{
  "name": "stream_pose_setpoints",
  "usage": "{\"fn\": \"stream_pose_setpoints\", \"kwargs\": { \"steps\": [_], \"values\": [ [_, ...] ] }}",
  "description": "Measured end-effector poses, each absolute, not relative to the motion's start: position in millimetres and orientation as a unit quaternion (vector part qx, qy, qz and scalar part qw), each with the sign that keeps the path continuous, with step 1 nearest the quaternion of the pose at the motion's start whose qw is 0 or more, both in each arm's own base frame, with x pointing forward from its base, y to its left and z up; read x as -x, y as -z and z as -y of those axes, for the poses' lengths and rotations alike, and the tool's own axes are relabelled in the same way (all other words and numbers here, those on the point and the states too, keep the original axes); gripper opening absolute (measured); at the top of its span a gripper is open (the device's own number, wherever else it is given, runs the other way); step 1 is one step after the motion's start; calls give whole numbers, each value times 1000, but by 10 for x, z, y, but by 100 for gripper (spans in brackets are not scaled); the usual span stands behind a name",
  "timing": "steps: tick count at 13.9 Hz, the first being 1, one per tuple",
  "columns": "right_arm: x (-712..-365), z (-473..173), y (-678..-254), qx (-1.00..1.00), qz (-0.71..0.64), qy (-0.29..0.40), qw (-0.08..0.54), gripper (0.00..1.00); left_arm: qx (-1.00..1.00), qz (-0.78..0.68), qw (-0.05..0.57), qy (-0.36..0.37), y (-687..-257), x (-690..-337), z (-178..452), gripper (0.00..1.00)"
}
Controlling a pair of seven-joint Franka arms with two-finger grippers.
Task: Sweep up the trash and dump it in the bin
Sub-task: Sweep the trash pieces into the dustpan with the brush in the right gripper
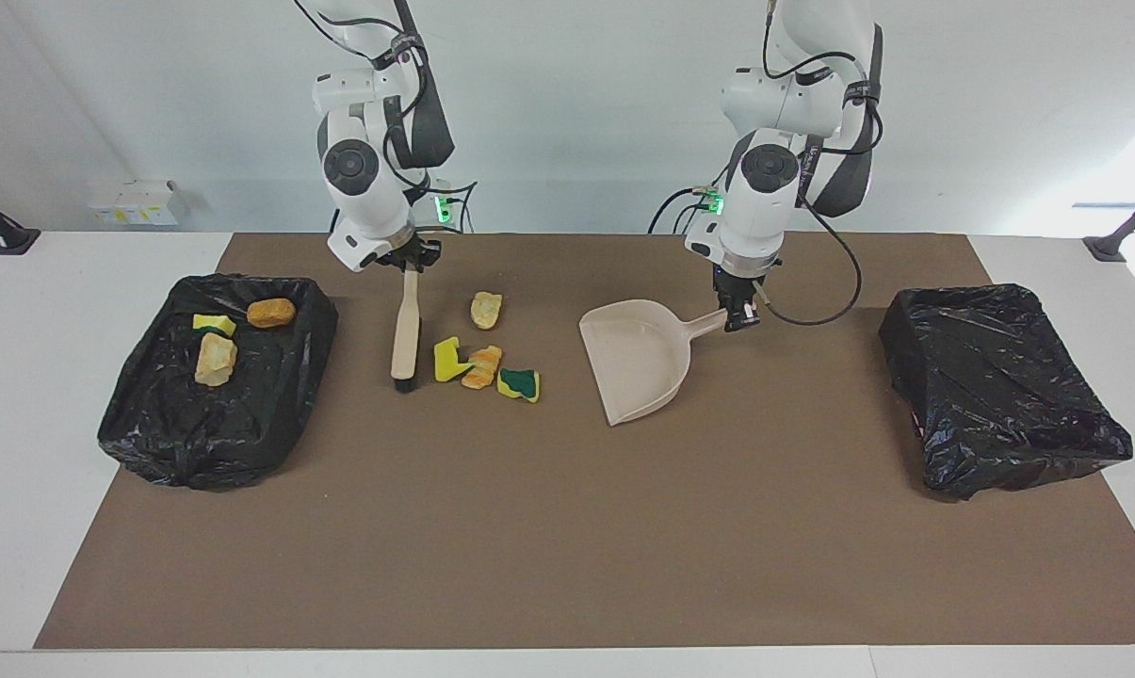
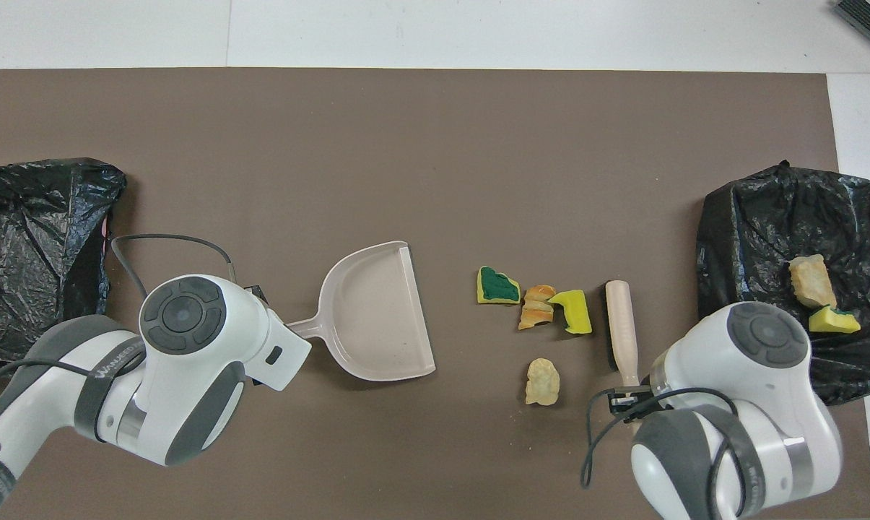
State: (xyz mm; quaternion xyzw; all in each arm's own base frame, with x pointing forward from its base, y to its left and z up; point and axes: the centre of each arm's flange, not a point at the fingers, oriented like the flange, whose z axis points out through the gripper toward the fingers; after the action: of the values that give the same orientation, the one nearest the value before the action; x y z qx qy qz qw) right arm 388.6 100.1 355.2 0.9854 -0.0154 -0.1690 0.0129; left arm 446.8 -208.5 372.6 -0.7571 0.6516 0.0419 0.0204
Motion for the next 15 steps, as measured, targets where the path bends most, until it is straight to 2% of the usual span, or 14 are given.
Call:
{"fn": "stream_pose_setpoints", "kwargs": {
  "steps": [8,11,15],
  "values": [
    [-3884,-1919,-3418,-982,116,145,-20,26,763,-644,21,-41,-3695,-4437,2115,32],
    [-4022,-2315,-3446,-986,85,142,-25,26,766,-642,21,-41,-3691,-4433,2118,32],
    [-4109,-2874,-3345,-988,-24,146,-45,26,767,-640,21,-41,-3689,-4431,2120,32]
  ]
}}
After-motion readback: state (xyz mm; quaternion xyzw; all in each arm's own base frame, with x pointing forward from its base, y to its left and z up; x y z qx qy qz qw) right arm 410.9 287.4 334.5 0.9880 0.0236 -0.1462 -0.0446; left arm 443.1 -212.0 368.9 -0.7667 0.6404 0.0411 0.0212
